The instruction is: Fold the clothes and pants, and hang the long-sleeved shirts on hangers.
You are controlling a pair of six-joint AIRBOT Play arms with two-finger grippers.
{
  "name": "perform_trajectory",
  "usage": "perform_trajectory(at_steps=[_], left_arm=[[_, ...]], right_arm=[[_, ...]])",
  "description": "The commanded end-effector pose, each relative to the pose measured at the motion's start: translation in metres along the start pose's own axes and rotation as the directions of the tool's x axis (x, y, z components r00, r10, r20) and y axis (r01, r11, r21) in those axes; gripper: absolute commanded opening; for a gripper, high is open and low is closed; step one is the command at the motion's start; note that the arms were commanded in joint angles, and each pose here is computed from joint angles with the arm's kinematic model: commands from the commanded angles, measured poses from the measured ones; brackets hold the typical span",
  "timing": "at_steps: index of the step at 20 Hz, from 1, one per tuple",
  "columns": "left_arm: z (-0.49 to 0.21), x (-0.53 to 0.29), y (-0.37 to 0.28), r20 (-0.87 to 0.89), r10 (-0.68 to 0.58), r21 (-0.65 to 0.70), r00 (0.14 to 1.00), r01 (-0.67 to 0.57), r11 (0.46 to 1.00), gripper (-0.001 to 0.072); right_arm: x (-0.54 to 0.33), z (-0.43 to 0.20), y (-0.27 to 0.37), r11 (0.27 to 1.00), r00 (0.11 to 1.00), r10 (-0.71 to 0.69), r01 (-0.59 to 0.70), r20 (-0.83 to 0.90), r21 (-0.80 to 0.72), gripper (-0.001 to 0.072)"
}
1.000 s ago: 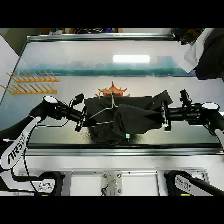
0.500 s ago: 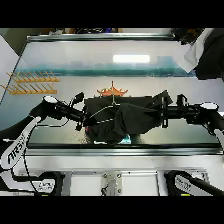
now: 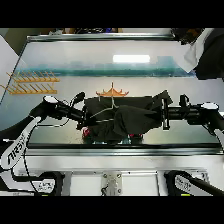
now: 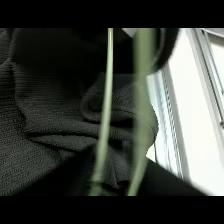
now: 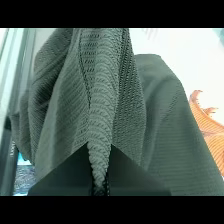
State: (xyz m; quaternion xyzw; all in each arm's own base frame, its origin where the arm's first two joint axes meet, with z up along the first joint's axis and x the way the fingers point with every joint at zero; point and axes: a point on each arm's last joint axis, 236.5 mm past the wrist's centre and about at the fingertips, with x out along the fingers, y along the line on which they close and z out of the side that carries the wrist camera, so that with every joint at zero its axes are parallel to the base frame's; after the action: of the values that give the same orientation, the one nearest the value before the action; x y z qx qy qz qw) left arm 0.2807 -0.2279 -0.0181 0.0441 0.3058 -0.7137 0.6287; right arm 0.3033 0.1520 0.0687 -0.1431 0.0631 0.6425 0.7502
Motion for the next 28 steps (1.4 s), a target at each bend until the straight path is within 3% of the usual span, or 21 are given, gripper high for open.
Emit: perform_trajectory(at_steps=[1, 8, 12, 14, 19, 23, 25, 28], left_arm=[[-0.005, -0.001, 0.019, -0.02, 0.082, -0.131, 0.996, -0.084, 0.988, 0.0525], [0.0, -0.037, 0.041, 0.007, 0.216, -0.303, 0.976, -0.204, 0.931, 0.0521], [0.015, -0.095, 0.062, 0.037, 0.428, -0.414, 0.903, -0.376, 0.829, 0.0521], [0.023, -0.118, 0.063, 0.052, 0.498, -0.478, 0.866, -0.416, 0.774, 0.0521], [0.049, -0.143, 0.046, 0.078, 0.562, -0.546, 0.824, -0.436, 0.716, 0.052], [0.036, -0.137, 0.029, -0.058, 0.57, -0.552, 0.819, -0.503, 0.666, 0.052], [0.032, -0.13, 0.023, -0.112, 0.562, -0.607, 0.82, -0.504, 0.615, 0.052], [0.038, -0.114, 0.017, -0.119, 0.537, -0.79, 0.835, -0.407, 0.458, 0.052]], right_arm=[[0.0, 0.002, 0.003, 1.0, 1.0, 0.012, -0.012, 0.01, 0.015, 0.0014], [0.0, 0.002, 0.003, 0.999, 1.0, 0.011, -0.012, 0.01, 0.042, 0.0012], [0.0, 0.008, 0.002, 0.995, 1.0, 0.01, -0.013, 0.03, 0.102, 0.0011], [-0.002, 0.032, -0.002, 0.995, 0.991, -0.011, -0.003, 0.13, 0.101, 0.001], [-0.015, 0.084, -0.019, 0.991, 0.953, -0.107, 0.078, 0.284, 0.111, 0.0009], [-0.022, 0.107, -0.017, 0.988, 0.94, -0.127, 0.092, 0.318, 0.124, 0.0009], [-0.025, 0.117, -0.018, 0.987, 0.933, -0.143, 0.108, 0.329, 0.123, 0.0009], [-0.027, 0.121, -0.024, 0.979, 0.932, -0.188, 0.15, 0.309, 0.141, 0.0009]])
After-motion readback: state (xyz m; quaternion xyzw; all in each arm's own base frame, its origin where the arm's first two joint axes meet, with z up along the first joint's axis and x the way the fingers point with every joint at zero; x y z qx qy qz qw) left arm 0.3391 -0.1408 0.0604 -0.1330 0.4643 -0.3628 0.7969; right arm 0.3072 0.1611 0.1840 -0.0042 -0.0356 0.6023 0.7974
